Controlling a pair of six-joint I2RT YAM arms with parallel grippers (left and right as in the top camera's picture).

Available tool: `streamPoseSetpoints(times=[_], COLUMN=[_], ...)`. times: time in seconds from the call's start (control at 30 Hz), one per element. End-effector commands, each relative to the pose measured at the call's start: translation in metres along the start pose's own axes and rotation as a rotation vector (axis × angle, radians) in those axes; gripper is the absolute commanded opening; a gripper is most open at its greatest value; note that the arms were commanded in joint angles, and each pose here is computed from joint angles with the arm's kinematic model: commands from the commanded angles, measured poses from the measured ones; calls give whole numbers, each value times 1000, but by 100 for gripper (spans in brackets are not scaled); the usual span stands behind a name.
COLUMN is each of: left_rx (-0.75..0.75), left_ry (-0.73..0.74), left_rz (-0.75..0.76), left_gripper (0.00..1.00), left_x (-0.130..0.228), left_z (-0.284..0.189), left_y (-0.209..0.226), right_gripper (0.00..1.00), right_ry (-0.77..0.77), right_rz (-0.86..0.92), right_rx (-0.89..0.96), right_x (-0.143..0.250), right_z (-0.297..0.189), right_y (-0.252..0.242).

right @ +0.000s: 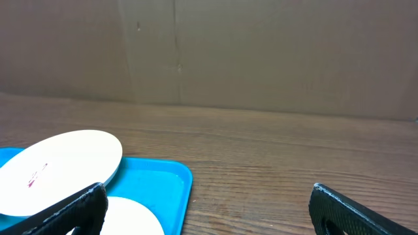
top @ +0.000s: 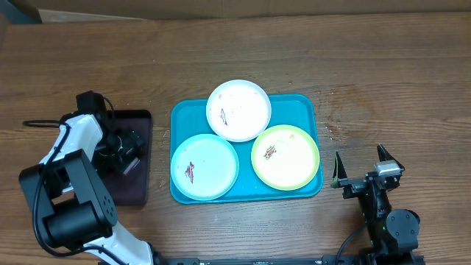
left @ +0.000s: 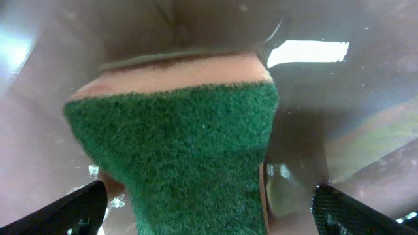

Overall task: Clean dirty plates on tray and stack at the side
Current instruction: 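Grasp the green-and-pink sponge with the left gripper, then dip and wet the sponge in the black tray's water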

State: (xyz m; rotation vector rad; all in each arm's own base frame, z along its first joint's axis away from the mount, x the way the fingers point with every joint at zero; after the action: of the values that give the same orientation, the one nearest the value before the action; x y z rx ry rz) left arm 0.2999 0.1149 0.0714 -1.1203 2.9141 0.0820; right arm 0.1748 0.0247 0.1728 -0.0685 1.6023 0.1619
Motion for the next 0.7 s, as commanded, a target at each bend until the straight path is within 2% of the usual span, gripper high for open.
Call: streamPoseSetpoints(times=[0.0, 0.07, 0.2, 0.27, 0.43, 0.53, 0.57, 0.63, 0.67], left_rx=[4, 5, 6, 6, 6, 6, 6, 6, 6], left_ry=[3, 1, -4, -3, -3, -2, -2, -2, -2], left_rz=[-17, -23, -35, -42, -50, -49, -49, -49, -49], left_gripper=[97, 92, 90, 82, 82, 90, 90, 81, 71], left_x=[-6, -7, -9, -10, -11, -10, -10, -10, -10], left_z=[4, 4, 4, 4, 4, 4, 4, 4, 4], left_y=[2, 3, 7, 9, 11, 11, 11, 11, 11], right_gripper=[100, 100, 100, 100, 100, 100, 100, 100, 100], right_ry=[-4, -4, -4, -4, -4, -4, -4, -4, -4], right_rz=[-1, -1, 0, -1, -1, -1, -1, -1, -1], right_rx=[-4, -4, -4, -4, -4, -4, -4, -4, -4], right_x=[2, 2, 2, 2, 2, 2, 2, 2, 2], right_z=[0, 0, 0, 0, 0, 0, 0, 0, 0], right_y=[0, 0, 0, 0, 0, 0, 0, 0, 0])
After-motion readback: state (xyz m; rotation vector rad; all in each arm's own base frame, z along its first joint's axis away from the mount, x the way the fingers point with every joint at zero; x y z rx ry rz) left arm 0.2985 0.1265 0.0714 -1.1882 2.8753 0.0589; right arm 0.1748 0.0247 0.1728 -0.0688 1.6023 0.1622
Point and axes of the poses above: each gripper's point midway between its finger pads, its own z axis out along the fingers, its own y axis along the line the jaws close on, x = y × z, the point moved 7 cm from there along -z, back along the fingers, and after that the axes turned 4 degrees about z, right-handed, at the moved point
